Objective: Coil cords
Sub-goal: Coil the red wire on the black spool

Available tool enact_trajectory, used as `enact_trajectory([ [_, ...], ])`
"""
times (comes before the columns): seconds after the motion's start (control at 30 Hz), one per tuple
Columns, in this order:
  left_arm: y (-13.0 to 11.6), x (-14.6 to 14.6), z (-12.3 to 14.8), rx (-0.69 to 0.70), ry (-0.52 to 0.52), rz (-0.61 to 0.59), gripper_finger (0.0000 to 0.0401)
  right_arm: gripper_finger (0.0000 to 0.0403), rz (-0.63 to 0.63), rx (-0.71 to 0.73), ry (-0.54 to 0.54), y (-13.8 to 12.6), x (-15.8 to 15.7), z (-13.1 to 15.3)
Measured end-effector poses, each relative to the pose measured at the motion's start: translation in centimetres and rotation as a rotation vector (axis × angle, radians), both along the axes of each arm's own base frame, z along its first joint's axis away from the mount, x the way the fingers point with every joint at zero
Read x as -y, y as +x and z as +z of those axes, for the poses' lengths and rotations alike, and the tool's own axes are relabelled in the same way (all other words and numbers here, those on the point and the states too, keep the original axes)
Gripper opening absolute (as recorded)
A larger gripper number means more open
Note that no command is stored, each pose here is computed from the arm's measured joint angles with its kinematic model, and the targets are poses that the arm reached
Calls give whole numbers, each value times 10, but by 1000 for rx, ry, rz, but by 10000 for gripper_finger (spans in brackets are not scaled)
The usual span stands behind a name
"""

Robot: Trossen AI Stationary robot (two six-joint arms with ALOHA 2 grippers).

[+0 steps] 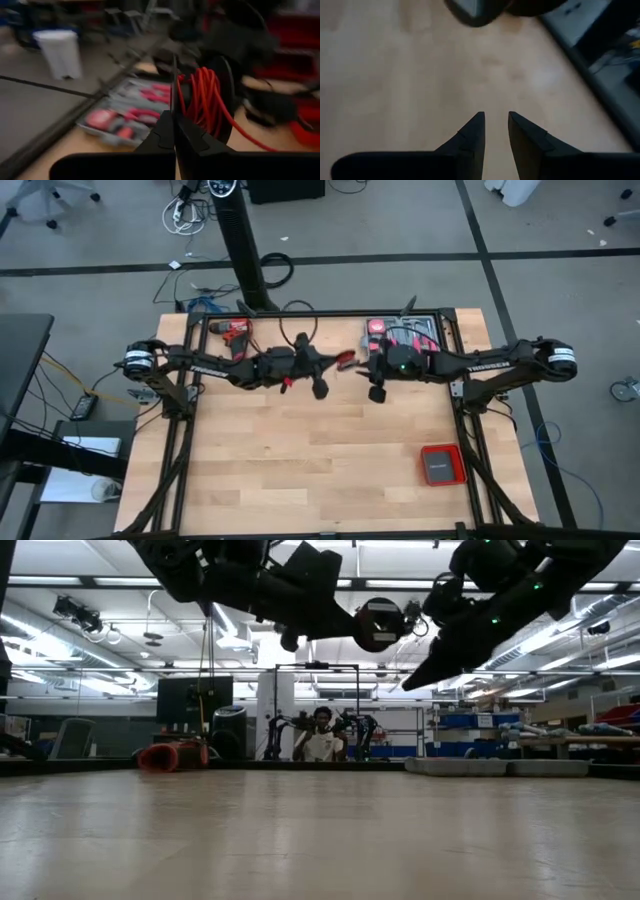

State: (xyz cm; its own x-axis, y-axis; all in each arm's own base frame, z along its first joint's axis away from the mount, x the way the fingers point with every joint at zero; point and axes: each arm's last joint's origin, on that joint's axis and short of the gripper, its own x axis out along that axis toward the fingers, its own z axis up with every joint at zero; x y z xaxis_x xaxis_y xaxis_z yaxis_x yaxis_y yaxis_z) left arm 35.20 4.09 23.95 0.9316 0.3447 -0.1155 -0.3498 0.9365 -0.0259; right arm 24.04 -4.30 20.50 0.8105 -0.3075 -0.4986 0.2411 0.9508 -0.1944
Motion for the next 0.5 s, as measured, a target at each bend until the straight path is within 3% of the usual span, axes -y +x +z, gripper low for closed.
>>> enact_trajectory([
  [0.2,0,16,-13,-137,-29,-122,0,80,106,-47,114,-10,-16,2],
  [0.5,-7,30,-32,-331,-75,-156,0,78,151,-87,212,-12,-29,-2],
])
